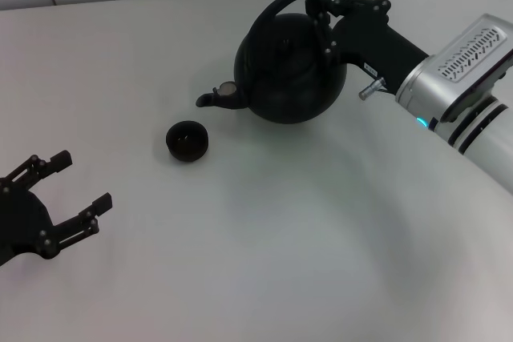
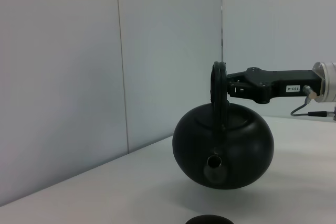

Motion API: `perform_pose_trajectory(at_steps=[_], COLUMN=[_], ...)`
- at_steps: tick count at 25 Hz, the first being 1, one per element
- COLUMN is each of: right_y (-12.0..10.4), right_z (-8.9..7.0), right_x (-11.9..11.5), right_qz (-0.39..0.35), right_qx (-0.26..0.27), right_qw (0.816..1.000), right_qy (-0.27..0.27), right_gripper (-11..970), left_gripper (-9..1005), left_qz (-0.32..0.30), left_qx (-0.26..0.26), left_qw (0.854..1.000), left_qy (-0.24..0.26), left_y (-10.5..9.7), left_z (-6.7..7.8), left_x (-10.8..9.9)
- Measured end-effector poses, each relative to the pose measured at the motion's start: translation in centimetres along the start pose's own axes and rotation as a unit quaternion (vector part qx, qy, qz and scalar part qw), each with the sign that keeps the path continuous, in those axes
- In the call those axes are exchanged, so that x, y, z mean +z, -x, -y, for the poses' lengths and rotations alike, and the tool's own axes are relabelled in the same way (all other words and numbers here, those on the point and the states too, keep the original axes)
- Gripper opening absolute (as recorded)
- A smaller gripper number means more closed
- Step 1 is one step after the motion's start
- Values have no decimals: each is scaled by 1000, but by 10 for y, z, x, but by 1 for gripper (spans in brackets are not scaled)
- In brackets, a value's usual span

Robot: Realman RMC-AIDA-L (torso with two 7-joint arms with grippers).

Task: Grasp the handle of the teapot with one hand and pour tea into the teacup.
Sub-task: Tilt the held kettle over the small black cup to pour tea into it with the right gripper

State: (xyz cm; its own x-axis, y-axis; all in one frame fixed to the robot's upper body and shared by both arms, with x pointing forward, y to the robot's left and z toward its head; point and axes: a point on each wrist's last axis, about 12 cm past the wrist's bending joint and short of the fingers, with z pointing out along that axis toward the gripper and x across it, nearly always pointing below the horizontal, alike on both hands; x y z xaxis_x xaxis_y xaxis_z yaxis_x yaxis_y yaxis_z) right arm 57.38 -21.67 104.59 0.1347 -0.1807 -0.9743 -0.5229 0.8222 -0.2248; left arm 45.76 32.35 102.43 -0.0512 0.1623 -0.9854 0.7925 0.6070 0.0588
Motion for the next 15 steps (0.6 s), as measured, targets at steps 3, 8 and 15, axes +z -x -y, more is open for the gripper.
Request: perform_pose_trajectory(at_steps=[3, 8, 15], right_y=[0, 2, 4], right_z=[1, 5, 8], right_x=[1, 2, 4], right_qz=[0, 2, 5], right_qx=[-5, -21, -33], right_qw=[1000, 1000, 999], right_qy=[3, 6, 9], right_gripper=[91, 91, 90], left_gripper=[848, 848, 848], left_qz=[0, 0, 1], left_qx=[0, 0, 0], left_qw=[1000, 1000, 1000], left_qy=[0, 0, 0], left_y=[0, 0, 0], left_z=[0, 0, 0], left_x=[0, 0, 0])
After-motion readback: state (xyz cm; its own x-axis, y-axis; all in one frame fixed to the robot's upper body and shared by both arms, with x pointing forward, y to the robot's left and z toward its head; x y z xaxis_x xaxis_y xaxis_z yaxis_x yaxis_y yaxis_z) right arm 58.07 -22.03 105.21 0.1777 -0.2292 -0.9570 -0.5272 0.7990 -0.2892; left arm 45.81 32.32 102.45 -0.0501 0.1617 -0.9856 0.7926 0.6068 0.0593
